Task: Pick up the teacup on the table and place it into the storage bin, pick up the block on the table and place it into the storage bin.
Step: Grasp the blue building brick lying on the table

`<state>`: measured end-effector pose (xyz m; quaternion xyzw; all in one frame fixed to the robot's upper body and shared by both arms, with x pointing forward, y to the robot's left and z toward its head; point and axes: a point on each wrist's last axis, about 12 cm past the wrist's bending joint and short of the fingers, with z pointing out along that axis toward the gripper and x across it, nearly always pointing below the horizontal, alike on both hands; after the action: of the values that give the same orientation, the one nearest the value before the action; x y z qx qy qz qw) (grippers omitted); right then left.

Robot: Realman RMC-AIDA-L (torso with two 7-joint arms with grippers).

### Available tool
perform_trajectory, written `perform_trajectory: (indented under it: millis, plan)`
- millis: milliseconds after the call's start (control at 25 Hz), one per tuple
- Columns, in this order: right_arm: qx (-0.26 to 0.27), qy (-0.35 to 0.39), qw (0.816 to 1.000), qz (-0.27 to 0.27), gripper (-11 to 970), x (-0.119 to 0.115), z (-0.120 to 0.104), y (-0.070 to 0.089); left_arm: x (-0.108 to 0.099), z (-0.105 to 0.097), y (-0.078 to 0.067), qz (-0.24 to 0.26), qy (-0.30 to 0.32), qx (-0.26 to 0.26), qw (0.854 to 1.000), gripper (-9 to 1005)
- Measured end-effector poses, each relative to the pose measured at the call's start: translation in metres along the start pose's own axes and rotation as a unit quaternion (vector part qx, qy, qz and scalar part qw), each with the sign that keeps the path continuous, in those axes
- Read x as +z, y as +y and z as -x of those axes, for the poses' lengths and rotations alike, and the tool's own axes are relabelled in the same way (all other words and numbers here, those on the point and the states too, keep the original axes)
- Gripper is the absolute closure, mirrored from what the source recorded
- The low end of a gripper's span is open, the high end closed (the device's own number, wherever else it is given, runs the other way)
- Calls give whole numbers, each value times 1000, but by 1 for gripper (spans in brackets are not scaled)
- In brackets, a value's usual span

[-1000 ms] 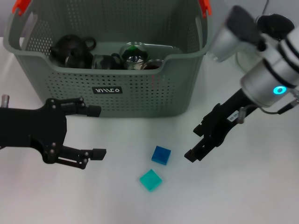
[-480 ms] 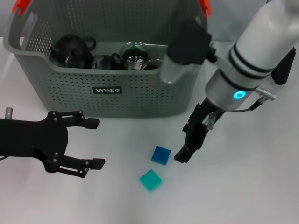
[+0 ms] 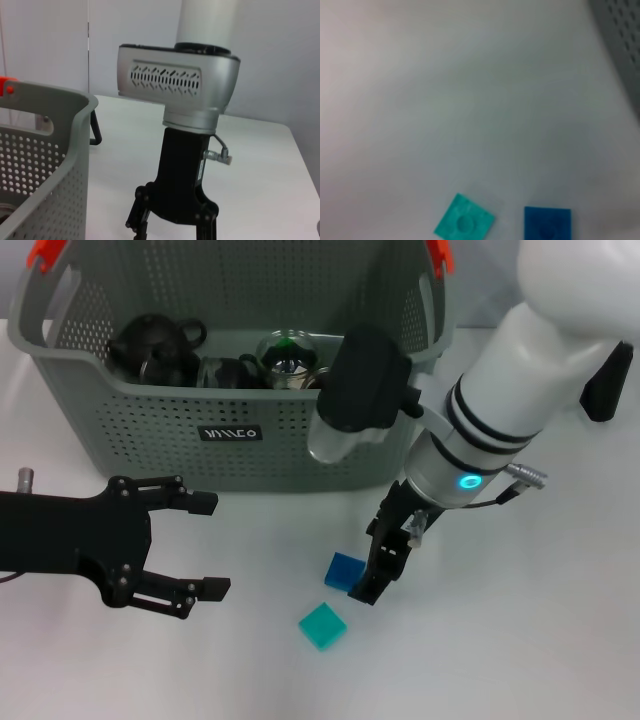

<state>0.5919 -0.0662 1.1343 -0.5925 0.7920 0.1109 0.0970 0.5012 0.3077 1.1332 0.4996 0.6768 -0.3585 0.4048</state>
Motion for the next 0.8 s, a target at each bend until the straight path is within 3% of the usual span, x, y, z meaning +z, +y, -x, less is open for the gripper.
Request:
perform_trajectory:
  millis: [800]
  plan:
    - [-12,-14,1000,-19,51,21,3,8,3,-2,1,3,-8,-2,1000,51]
